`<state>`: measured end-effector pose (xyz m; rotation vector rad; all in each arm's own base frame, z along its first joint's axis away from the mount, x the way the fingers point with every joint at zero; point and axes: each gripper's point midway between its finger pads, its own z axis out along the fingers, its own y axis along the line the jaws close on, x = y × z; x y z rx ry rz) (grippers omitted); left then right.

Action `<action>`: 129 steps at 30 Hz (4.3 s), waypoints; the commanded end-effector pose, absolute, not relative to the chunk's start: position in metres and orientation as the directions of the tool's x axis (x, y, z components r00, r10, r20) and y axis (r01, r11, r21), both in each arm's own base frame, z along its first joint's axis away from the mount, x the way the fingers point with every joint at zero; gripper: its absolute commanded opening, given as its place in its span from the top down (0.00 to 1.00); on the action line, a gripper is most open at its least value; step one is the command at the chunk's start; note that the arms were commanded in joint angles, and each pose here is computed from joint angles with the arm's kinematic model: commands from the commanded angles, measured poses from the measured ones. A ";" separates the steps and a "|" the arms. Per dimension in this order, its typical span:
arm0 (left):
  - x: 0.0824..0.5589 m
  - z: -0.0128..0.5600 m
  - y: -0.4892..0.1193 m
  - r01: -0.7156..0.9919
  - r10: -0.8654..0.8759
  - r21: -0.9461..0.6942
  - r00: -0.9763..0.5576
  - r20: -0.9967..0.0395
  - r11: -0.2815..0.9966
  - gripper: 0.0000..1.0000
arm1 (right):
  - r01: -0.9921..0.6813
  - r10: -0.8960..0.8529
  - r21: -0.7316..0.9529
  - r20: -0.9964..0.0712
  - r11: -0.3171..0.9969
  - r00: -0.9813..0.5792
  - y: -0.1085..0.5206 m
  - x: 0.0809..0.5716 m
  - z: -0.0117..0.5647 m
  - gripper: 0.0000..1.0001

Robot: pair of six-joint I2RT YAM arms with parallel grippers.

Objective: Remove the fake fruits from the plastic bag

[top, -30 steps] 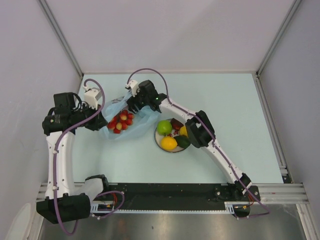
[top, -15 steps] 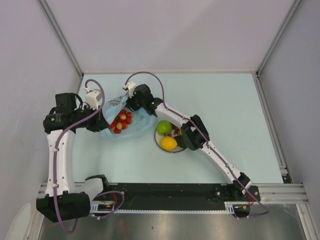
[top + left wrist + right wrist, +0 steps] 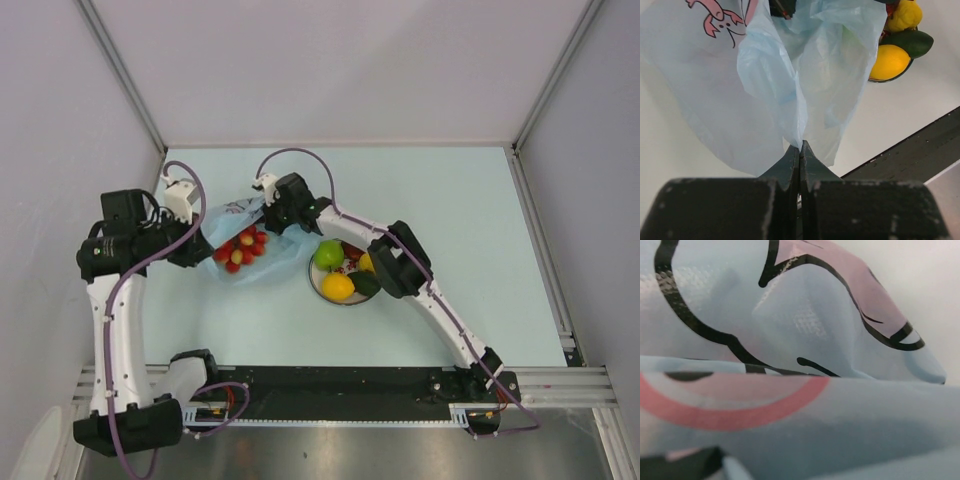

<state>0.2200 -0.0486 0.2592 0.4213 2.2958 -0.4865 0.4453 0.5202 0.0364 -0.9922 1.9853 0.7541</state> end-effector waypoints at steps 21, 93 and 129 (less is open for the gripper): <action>0.183 0.252 -0.029 0.455 0.307 -0.009 -0.616 -0.726 0.891 1.00 | -0.908 -0.326 0.212 -0.884 0.361 -0.336 0.563 0.385 0.114 0.10; 0.201 0.229 -0.024 0.423 0.277 -0.066 -0.694 -0.665 0.903 1.00 | -0.893 -0.253 0.195 -0.915 0.405 -0.315 0.580 0.415 0.118 0.58; 0.263 0.223 -0.037 0.355 0.099 -0.223 -0.697 -0.710 0.908 1.00 | -0.988 -0.559 -0.137 -0.826 0.072 0.074 0.312 0.234 0.211 0.54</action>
